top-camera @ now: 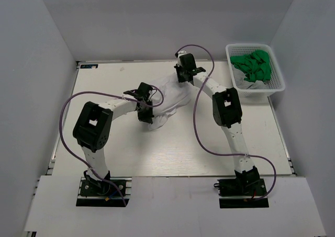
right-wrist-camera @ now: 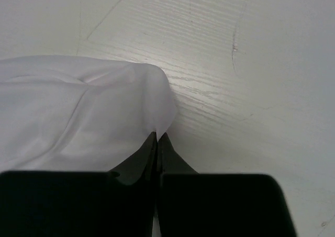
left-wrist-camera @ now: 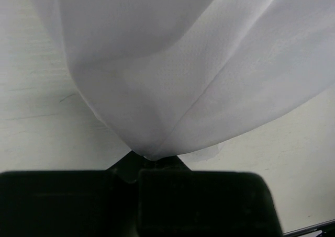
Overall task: Fold and stack the t-shirts
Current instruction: Flatten out the tshirt
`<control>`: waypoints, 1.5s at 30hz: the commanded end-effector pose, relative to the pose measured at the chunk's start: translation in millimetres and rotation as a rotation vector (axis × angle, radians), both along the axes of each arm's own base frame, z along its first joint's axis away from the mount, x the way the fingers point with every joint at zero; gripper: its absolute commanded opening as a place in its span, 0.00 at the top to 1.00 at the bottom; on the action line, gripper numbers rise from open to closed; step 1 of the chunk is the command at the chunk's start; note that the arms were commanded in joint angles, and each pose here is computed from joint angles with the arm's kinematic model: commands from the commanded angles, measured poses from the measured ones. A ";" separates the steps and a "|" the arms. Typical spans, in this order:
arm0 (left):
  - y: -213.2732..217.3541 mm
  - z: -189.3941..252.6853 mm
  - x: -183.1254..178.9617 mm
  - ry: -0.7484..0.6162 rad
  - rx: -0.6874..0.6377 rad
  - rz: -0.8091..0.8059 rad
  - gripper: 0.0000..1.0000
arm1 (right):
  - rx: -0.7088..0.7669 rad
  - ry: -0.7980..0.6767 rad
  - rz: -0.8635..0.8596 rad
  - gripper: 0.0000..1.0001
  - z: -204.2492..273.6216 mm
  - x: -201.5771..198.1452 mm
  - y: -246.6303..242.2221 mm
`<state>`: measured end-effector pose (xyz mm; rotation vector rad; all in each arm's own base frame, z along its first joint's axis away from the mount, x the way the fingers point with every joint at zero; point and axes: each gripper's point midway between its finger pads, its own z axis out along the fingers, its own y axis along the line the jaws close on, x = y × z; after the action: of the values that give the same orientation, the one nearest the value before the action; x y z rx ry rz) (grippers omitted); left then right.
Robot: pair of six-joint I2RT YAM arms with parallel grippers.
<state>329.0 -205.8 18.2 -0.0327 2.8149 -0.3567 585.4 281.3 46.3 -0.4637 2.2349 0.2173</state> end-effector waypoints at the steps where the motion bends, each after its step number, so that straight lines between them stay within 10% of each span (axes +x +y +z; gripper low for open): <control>1: 5.2 37.3 15.0 -0.087 0.015 0.028 1.00 | 0.018 -0.074 -0.061 1.00 28.4 7.2 -5.3; 16: 96.8 226.9 45.1 -0.497 0.300 0.410 1.00 | 0.267 -0.428 -0.328 1.00 314.0 -58.6 -95.8; 26: 125.8 402.0 -22.9 -0.965 -0.022 0.428 1.00 | 0.379 -0.661 -0.292 1.00 445.8 -186.9 -153.8; 31: 131.5 472.1 -78.6 -1.190 -0.248 0.363 1.00 | 0.469 -0.726 -0.150 1.00 476.6 -245.5 -150.4; 45: 162.1 503.4 -109.0 -1.250 -0.241 0.450 1.00 | 0.541 -0.857 0.084 1.00 510.7 -369.1 -162.6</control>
<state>229.2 -56.9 509.0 -0.3312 1.5118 -0.4313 223.8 115.7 557.3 -0.2100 1.2714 0.5383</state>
